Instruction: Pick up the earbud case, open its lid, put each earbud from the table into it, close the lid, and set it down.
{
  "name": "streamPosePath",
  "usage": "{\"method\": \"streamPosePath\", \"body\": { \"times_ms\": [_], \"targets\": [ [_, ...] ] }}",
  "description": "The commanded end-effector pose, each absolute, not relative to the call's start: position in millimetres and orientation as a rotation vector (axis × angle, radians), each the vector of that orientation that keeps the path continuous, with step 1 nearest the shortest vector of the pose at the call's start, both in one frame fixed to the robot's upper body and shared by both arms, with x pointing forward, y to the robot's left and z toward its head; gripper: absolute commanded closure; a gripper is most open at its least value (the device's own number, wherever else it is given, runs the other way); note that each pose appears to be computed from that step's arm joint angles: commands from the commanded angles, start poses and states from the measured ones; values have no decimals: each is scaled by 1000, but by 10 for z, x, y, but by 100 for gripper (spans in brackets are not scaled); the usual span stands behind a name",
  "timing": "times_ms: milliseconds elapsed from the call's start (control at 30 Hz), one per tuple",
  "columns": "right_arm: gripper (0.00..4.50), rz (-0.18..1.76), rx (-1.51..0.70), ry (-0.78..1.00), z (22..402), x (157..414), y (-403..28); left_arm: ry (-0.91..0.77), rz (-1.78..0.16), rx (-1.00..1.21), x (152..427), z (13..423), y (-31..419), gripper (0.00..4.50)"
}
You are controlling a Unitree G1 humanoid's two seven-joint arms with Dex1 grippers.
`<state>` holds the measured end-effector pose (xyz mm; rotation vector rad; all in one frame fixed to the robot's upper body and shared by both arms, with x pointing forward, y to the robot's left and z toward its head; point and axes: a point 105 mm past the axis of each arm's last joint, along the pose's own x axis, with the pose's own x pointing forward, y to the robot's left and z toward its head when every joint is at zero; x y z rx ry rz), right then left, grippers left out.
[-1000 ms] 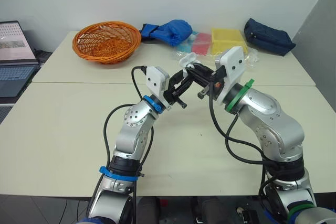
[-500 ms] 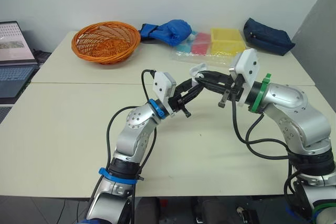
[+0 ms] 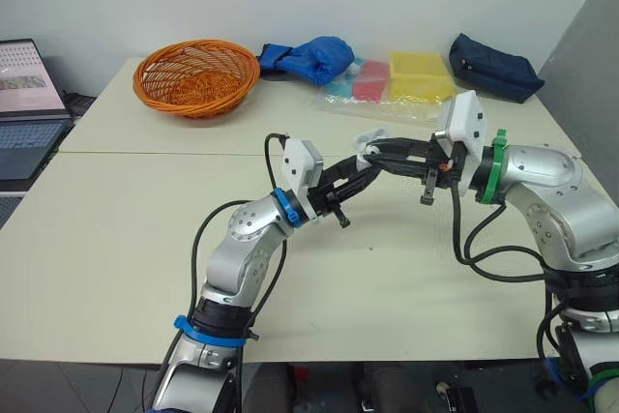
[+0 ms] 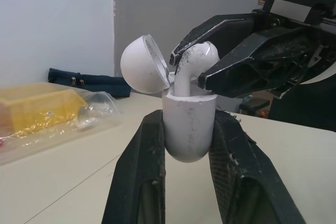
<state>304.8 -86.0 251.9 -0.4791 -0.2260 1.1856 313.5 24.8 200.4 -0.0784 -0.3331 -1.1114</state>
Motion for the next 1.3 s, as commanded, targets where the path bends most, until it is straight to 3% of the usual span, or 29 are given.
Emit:
{"method": "streamPosePath", "body": {
  "times_ms": [33,67,100,167,533,900,1067,1167,1300],
  "targets": [
    [429,1179,-518,-269,2614,3050,-872,-418,-1140,-73,3029,2202,232,376],
    [429,1173,-519,-276,2619,3058,-870,-416,-1138,-73,3032,2201,234,376],
    [357,1168,-519,-279,2621,3064,-869,-411,-1128,-87,3045,2209,244,376],
    [304,1163,-520,-283,2623,3070,-872,-406,-1119,-99,3054,2216,252,376],
    [304,1148,-504,-313,2685,3072,-892,-402,-1123,-94,3048,2213,238,376],
    [304,1049,-321,-340,3041,2909,-1142,-419,-1006,1,3278,2163,477,376],
    [304,918,-324,-201,2910,2966,-1477,-435,-986,12,3321,2163,538,376],
    [304,745,-390,-6,2580,3147,-1932,-442,-972,21,3339,2172,592,376],
    [211,592,-352,247,2130,3273,-2371,-440,-960,53,3319,2139,687,376]
  ]
}}
